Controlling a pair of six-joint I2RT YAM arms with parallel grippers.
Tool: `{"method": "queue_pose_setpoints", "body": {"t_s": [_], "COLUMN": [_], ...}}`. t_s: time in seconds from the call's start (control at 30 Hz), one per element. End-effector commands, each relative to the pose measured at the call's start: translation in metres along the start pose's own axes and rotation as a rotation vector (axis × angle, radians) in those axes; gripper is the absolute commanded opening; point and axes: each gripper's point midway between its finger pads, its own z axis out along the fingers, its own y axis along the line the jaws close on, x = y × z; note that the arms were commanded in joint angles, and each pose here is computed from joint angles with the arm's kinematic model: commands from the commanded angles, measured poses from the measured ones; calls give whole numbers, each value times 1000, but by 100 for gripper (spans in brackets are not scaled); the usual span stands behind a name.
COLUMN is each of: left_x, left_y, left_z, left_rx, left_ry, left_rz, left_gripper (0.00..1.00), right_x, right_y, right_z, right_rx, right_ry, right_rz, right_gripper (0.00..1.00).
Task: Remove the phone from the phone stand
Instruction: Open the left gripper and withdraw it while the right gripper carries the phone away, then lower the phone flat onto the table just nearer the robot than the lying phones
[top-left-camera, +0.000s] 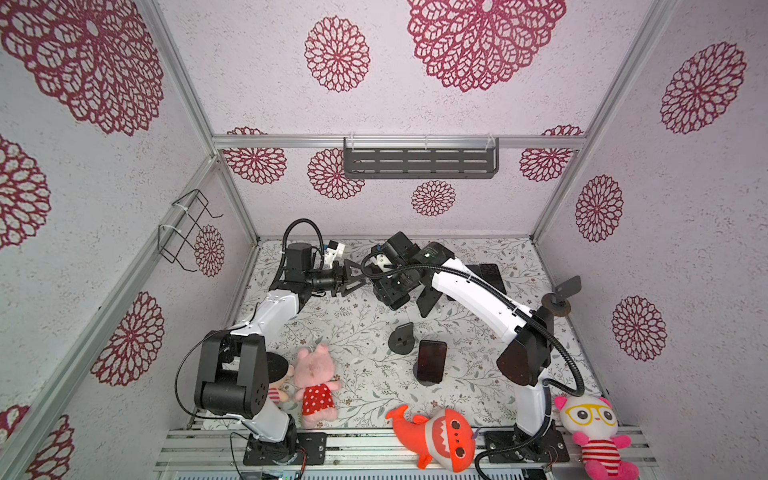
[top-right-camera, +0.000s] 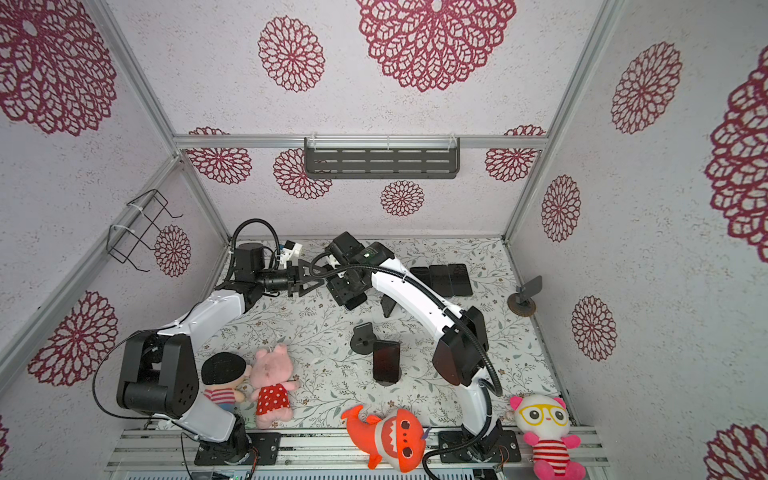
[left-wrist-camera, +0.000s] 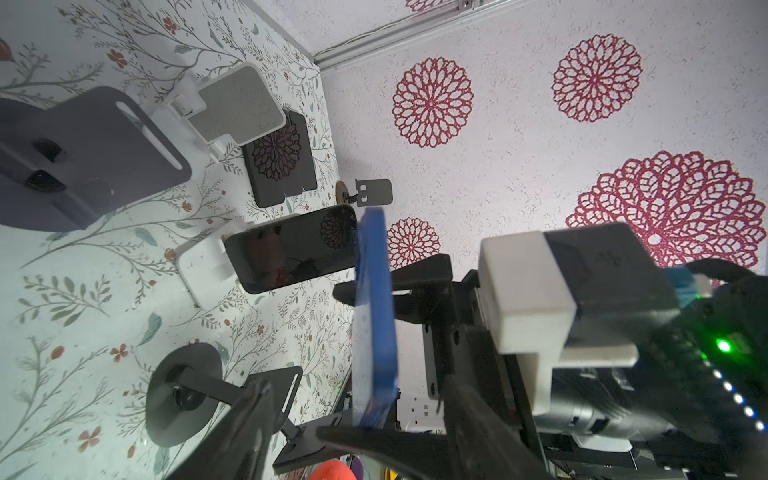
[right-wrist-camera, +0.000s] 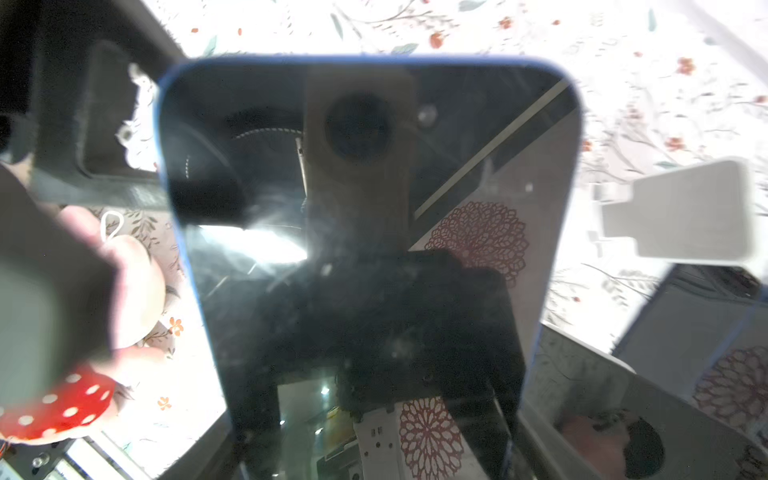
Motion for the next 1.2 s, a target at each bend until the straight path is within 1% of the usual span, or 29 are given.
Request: {"method": "queue_pose_setpoints", "body": {"t_s": [0.0, 0.03, 0.17, 0.23, 0.33, 0.37, 0.4, 0.53, 0.67, 0.8, 0.9, 1.0, 1.07, 1.17], "left_x": [-9, -10, -11, -11, -11, -11, -11, -13, -14, -15, -15, -15, -16, -16], "left_y": [-15, -15, -15, -16, -16, -16, -15, -15, -18, -14, -11, -11, -11, -11], "left_z": [-9, -10, -12, -13, -13, -14, -13, -13, -17, -17, -16, -17, -17, -17], "left_rx": [7, 5, -3, -5, -8, -8, -9, -8, -8, -13, -16, -17, -19, -18], "left_ry": [-40, -43, -49, -52, -54, -54, -54, -57, -71, -71, -69, -70, -73, -73], "left_rz": [58, 58, 64, 68, 69, 70, 67, 61, 79, 67, 58, 57, 59, 54], "left_gripper": [68, 68, 68, 68, 68, 67, 67, 67, 67, 67, 67, 67, 66, 66], "right_x": [-12, -9, 11, 25, 55, 68, 80, 129, 172, 218, 247, 264, 265, 267], "right_y": [-39, -49, -97, -122, -162, -176, -189, -223, -249, -266, -276, -284, -289, -295], "right_z": [-72, -79, -112, -126, -136, -137, -136, -118, -96, -71, -52, -38, -32, -20], "right_rx": [81, 98, 186, 229, 296, 322, 344, 380, 412, 393, 384, 335, 317, 295], "right_ry": [-133, -140, -151, -149, -125, -109, -93, -6, -2, 44, 95, 106, 105, 136], "right_rz": [74, 90, 150, 185, 229, 242, 256, 309, 384, 474, 504, 513, 511, 509], "right_gripper": [46, 45, 34, 33, 20, 12, 0, 0, 0, 0, 0, 0, 0, 0]}}
